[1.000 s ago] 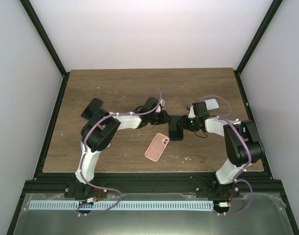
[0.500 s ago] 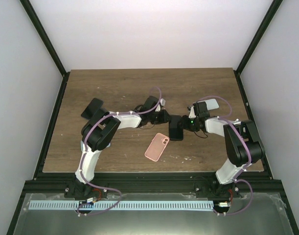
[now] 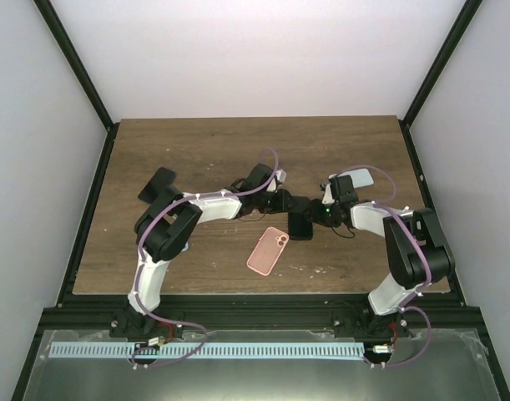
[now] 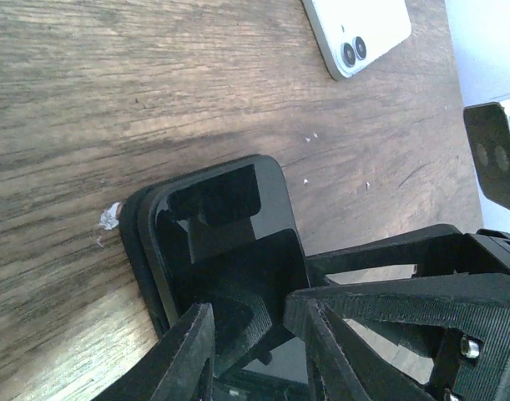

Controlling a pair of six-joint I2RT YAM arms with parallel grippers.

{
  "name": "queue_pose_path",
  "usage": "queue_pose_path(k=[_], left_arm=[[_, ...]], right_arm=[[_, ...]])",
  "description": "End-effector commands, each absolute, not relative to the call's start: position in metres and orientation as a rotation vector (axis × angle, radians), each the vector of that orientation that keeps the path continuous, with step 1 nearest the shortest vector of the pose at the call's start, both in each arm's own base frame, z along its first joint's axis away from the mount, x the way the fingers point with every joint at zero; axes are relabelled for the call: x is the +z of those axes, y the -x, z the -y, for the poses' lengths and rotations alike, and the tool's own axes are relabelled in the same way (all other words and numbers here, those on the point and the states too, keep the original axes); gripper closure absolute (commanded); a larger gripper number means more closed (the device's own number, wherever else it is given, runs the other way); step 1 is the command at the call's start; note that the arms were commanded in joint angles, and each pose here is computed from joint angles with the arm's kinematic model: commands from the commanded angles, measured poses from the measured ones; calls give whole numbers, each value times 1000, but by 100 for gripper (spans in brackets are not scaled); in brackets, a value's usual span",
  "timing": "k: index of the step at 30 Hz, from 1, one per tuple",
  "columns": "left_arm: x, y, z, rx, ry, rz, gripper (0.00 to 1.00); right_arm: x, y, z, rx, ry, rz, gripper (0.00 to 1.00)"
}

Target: Put the phone into the phone case

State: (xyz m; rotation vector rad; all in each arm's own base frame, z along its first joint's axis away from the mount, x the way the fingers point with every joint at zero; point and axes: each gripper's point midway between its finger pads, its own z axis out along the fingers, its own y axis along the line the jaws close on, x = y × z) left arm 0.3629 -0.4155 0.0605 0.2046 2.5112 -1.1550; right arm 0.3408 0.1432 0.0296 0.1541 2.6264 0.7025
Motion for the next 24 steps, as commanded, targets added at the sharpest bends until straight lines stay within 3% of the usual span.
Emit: queue_pose_path(k=[1, 12, 19, 24], left_arm=[[60, -351, 411, -1139, -249, -2540, 67], [47, -343, 400, -1097, -256, -2575, 68], [42, -339, 399, -1116, -264, -2584, 89], [42, -332, 397, -1126, -271, -2594, 92]], right_arm=[[27, -329, -138, 682, -168, -2661, 61], [26, -320, -153, 873, -174, -2634, 60], [43, -324, -166, 1005, -160, -2576, 61], [57, -325, -177, 1134, -167, -2531, 61]])
